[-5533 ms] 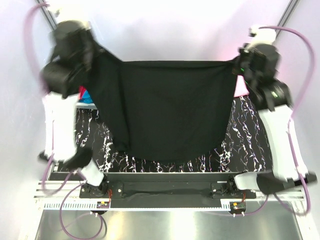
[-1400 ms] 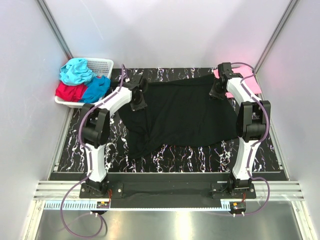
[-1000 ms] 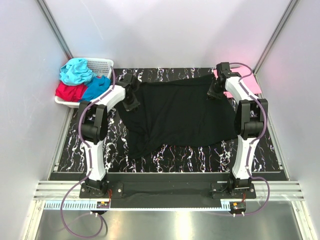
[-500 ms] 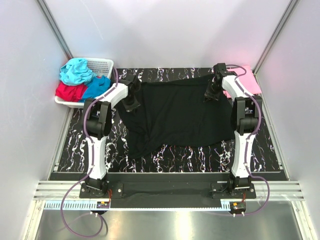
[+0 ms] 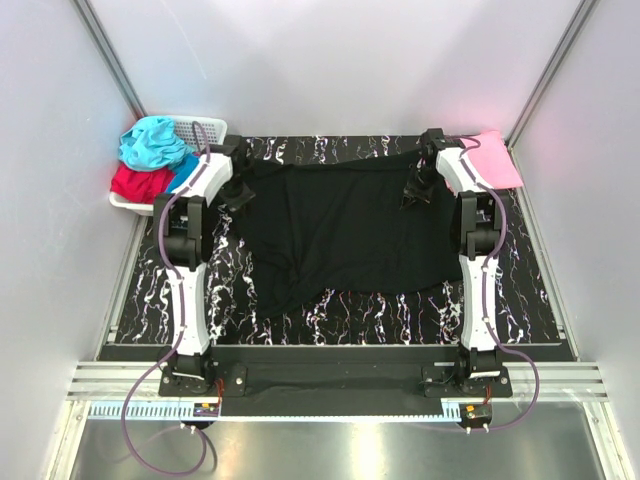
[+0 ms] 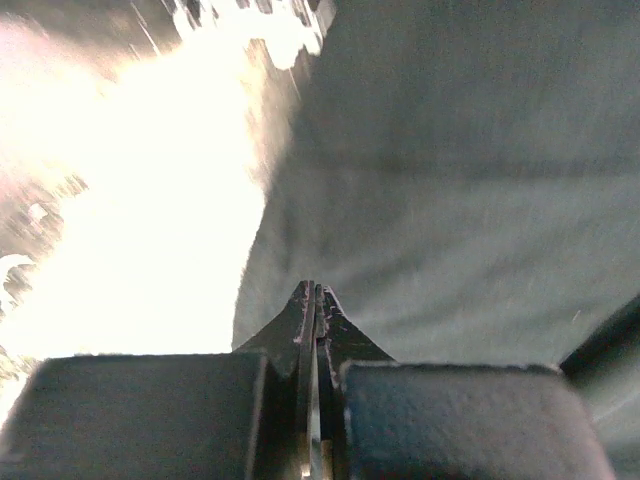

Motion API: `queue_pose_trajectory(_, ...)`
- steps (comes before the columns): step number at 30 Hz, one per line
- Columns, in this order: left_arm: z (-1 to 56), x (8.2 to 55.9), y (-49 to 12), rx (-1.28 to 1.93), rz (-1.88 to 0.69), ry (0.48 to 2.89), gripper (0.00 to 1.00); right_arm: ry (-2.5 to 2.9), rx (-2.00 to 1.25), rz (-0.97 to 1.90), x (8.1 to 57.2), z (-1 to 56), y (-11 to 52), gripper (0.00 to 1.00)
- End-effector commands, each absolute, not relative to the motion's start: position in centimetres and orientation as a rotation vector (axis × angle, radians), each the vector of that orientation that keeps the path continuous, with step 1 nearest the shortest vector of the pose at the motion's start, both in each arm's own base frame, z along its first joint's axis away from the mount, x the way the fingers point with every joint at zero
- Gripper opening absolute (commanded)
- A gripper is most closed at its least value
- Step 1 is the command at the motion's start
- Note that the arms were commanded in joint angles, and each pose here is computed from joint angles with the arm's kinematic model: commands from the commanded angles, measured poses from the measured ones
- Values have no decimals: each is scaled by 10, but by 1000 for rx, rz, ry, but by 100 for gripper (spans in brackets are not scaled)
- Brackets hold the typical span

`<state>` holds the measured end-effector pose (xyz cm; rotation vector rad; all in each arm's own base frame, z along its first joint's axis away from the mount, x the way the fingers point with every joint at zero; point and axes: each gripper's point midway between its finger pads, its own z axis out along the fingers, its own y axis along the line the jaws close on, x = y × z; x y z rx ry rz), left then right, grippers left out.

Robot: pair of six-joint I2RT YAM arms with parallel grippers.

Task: Fold and stack the t-shirts
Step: Flatten the tshirt out

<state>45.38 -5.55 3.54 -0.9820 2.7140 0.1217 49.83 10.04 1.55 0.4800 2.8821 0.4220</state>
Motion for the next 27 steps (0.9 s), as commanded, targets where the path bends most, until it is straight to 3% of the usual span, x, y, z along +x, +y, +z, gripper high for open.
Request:
queue_pose_trajectory(1,43,468,-40,-1008,136,2682,0,2927,482,393,495,15,102,13)
queue_pose_trajectory(7,33,474,-55,-964,56,2741,0,2899,460,359,504,29,98,15)
queue_pose_trajectory(12,43,465,-69,-861,13,2744,1,2858,364,350,510,46,104,23)
queue_pose_trajectory(17,50,467,-71,-841,-29,2714,10,2806,320,354,519,63,110,34)
queue_pose_trajectory(21,44,459,-70,-860,-19,2732,14,2782,311,345,523,71,114,38)
queue_pose_trajectory(24,43,453,-68,-867,-3,2733,20,2770,305,309,524,74,111,43)
queue_pose_trajectory(26,43,451,-67,-850,10,2735,32,2765,291,292,525,74,110,45)
queue_pose_trajectory(27,46,453,-67,-834,11,2726,32,2764,286,284,525,75,110,45)
